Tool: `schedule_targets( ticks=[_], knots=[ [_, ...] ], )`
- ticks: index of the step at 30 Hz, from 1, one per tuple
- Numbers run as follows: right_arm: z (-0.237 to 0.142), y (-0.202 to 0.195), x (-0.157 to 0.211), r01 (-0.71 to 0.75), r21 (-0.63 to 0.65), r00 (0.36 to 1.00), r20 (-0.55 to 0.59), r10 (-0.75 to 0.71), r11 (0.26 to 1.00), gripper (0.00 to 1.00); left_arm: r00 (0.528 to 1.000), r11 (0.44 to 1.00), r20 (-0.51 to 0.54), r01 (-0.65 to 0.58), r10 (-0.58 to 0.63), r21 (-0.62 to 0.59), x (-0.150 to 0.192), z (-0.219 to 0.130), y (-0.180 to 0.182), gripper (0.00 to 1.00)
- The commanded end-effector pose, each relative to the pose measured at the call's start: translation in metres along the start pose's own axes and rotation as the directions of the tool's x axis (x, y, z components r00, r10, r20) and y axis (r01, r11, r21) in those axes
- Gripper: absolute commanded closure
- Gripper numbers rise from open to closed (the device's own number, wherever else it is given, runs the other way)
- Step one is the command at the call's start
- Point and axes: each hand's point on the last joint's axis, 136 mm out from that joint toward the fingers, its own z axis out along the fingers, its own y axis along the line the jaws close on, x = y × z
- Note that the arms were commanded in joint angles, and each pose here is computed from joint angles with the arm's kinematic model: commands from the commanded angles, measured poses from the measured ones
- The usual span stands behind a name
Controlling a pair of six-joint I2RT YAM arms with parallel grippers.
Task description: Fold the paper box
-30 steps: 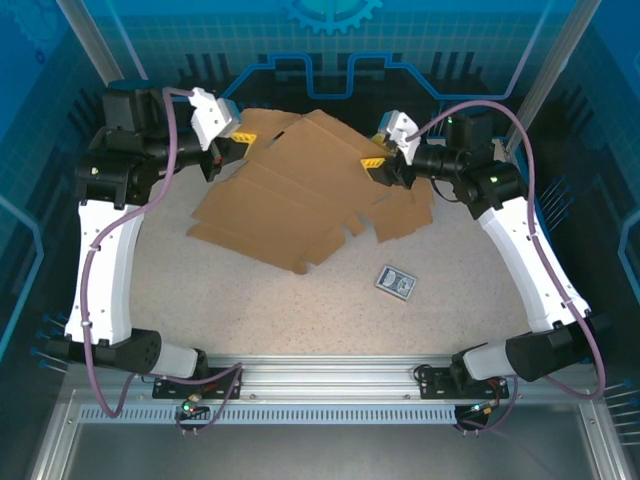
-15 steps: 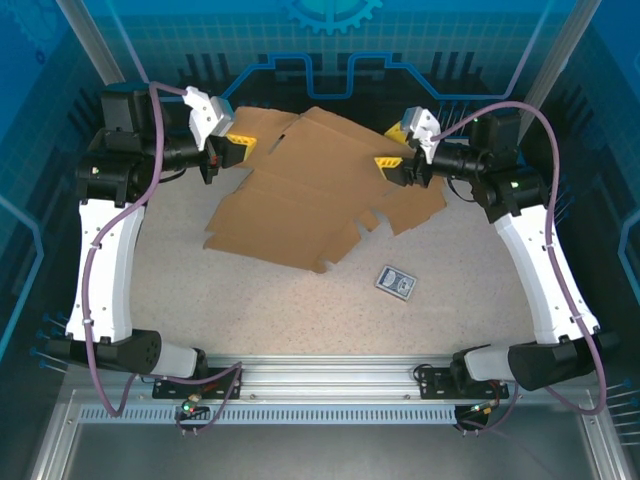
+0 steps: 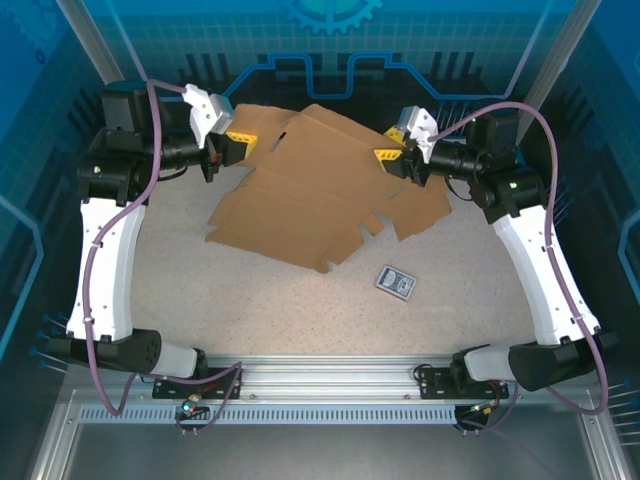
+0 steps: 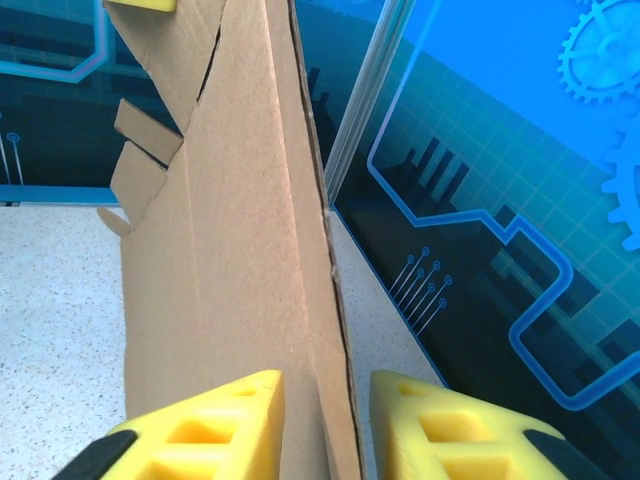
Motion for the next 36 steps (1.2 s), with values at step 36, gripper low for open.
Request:
schedule_targets(
  ticks=[36],
  knots=[
    [0.041, -0.021, 0.022, 0.528, 0.5, 0.847, -0.365, -0.387, 0.686, 0.93, 0.855, 0.856, 0.083, 0.515, -0.511, -0.036, -0.009, 0.0, 0.018, 1.0]
  ],
)
